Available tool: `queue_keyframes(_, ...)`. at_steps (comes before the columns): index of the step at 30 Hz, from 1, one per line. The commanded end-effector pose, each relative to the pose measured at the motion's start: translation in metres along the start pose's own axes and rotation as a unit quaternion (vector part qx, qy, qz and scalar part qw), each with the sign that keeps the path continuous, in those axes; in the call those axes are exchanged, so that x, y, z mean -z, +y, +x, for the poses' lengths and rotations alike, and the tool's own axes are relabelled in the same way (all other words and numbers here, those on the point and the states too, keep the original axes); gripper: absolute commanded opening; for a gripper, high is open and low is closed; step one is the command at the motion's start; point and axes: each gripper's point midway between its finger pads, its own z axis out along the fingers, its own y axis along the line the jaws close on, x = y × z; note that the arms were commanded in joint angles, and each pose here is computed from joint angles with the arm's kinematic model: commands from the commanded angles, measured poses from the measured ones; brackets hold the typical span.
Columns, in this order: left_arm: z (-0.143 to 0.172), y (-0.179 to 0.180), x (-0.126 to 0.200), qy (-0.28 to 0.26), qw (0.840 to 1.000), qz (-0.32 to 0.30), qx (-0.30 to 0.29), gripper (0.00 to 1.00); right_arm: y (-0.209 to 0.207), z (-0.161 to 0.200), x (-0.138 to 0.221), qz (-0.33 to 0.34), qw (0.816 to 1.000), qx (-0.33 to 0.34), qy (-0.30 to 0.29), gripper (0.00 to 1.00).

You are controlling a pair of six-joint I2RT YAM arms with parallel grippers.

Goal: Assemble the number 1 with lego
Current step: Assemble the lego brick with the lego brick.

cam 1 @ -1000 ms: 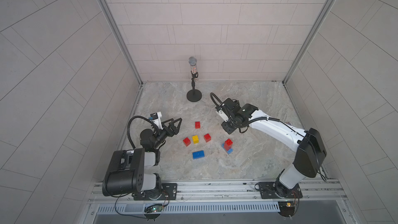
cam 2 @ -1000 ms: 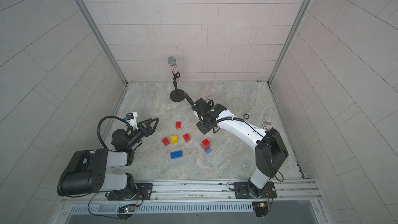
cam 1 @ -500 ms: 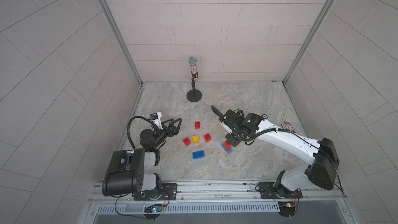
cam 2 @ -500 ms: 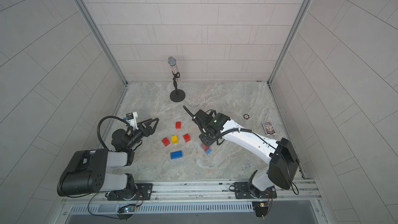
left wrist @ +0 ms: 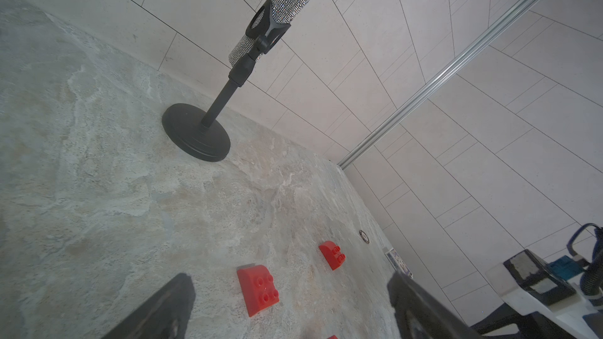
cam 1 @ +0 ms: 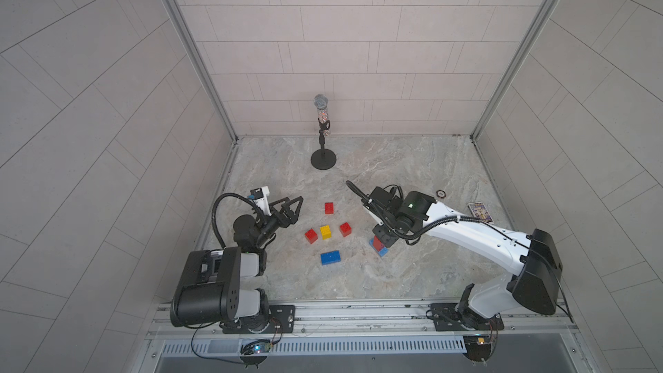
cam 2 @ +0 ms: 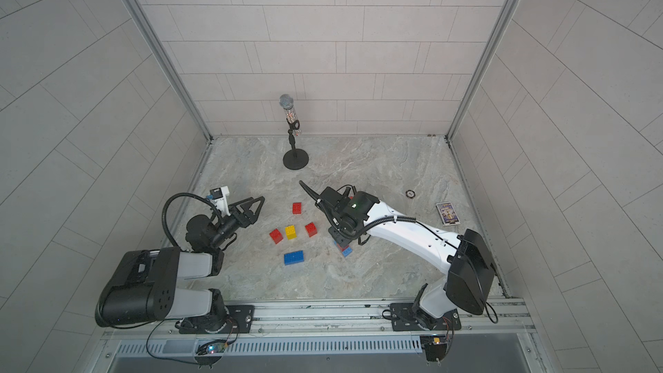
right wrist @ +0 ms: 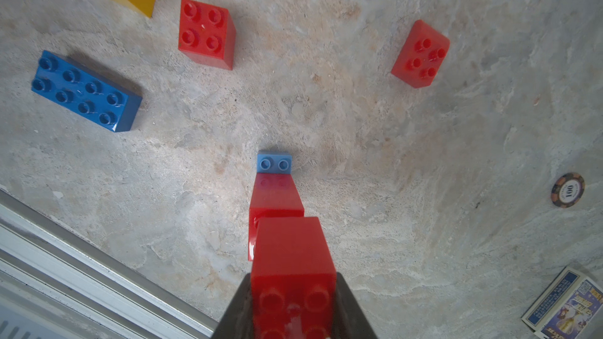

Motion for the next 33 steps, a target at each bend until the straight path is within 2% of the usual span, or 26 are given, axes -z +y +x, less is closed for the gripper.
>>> queue_keyframes(1,-0.010,-0.009,0.002,-0.017,1.000,0.015,-0.018,1.00,-0.002,0.009,-0.008,0.012,1.000,-0.002,0.022,0.18)
queue_keyframes(33,-0.010,-0.008,0.002,-0.016,1.000,0.015,-0.017,1.00,0.010,0.012,-0.019,-0.019,0.999,0.003,0.046,0.18)
